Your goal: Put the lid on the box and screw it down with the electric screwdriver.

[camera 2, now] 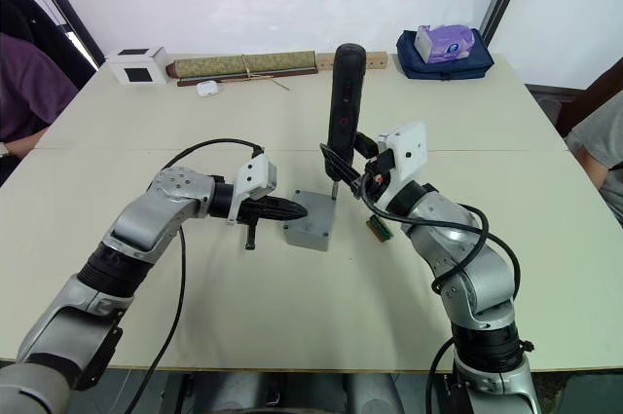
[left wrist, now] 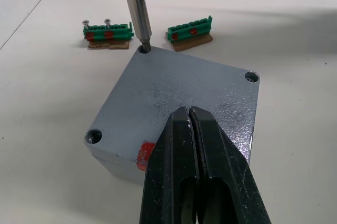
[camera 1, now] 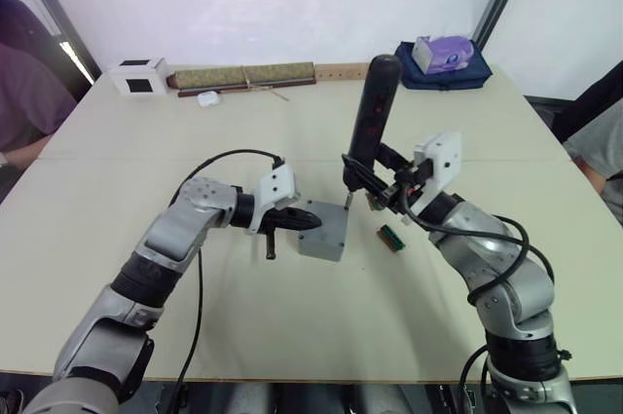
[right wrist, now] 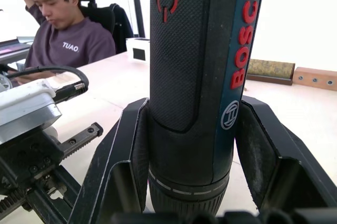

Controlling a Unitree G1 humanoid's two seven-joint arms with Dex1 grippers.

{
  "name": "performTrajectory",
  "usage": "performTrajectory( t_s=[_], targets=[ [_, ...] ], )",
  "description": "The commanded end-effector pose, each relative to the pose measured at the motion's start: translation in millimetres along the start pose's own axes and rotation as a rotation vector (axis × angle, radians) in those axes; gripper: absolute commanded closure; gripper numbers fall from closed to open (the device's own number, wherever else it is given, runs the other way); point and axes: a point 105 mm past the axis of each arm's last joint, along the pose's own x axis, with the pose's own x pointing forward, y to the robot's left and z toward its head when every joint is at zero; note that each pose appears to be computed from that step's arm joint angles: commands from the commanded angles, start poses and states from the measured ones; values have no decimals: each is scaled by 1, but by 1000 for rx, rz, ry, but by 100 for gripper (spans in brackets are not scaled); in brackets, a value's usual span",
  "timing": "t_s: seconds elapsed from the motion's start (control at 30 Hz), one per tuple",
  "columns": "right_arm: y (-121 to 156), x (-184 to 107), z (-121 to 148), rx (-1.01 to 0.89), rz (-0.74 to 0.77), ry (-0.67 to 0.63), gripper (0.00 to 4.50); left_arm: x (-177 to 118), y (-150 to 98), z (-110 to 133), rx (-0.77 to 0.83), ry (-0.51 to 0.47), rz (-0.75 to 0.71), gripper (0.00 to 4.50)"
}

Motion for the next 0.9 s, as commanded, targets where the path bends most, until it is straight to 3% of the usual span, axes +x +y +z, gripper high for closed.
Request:
performTrajectory(
  t_s=[0.03,0.3,0.9],
  targets=[
    [5,0,-15,-27,6,50,266,3,-1,-13,-21,48,-2,450],
    [-2,1,-45,21,-84,75,266,4,-3,-18,-24,55,0,450],
    [15,-7,-93,17,-70,240,266,4,-5,-23,-37,70,0,450]
  ],
)
